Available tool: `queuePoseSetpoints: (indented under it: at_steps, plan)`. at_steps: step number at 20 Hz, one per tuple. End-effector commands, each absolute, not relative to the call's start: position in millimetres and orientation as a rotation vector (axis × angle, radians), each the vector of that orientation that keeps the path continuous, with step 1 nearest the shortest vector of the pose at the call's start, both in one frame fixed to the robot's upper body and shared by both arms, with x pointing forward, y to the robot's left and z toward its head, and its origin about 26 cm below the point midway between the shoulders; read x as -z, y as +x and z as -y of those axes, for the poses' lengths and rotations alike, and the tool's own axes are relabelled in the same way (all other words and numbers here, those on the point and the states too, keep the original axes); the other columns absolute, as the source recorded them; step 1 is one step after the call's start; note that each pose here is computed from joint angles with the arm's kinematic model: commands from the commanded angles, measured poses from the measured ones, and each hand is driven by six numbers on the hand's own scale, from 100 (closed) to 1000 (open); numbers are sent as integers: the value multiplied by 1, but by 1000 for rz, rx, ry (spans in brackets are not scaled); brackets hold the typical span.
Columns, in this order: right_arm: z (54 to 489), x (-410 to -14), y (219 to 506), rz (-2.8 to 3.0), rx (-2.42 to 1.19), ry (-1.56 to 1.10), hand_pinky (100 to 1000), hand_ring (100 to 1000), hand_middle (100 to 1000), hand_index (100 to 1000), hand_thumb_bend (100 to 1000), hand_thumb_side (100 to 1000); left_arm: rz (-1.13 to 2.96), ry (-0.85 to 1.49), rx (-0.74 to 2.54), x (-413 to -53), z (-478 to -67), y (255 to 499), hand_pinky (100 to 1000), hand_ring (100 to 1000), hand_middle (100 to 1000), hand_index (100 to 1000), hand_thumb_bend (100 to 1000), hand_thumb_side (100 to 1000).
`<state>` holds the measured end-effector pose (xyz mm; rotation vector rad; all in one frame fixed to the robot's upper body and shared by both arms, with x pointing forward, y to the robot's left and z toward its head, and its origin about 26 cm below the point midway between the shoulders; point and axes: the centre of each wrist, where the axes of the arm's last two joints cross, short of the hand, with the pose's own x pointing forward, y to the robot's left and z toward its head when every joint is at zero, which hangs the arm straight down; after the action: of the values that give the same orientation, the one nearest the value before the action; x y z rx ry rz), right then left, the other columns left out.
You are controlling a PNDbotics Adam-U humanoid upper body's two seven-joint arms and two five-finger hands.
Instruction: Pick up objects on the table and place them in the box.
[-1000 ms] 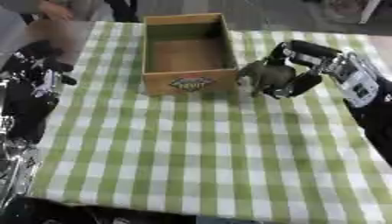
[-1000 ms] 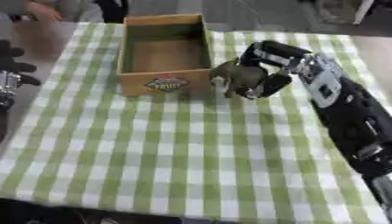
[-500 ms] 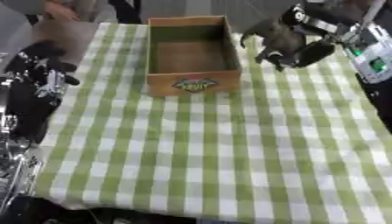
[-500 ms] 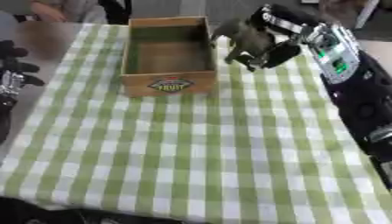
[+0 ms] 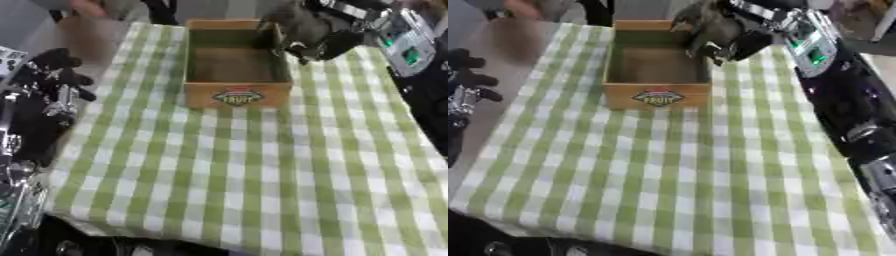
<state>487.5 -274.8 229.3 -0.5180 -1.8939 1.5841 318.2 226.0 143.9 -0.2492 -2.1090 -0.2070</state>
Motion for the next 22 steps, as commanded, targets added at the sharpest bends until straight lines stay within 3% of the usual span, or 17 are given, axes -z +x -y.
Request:
queuePoseSetpoints:
  at_steps: [1, 10, 17, 22]
  plan:
    - [276, -245, 490, 1917, -1576, -574, 508, 318, 267, 464, 331, 275, 2145, -265, 237, -154, -222, 318, 524, 606, 664, 776, 100, 162]
    - [286, -232, 499, 1832, -1472, -637, 520, 367, 311, 510, 379, 327, 2168, -317, 267, -162, -211, 317, 523, 606, 664, 778, 100, 158]
    - [255, -224, 503, 1778, -1430, -773, 520, 369, 313, 511, 383, 326, 2168, -332, 274, -163, -209, 317, 522, 606, 664, 778, 100, 158]
    - [233, -222, 502, 1774, -1415, -884, 536, 403, 346, 527, 453, 365, 2167, -347, 278, -164, -206, 317, 522, 606, 664, 778, 100, 159]
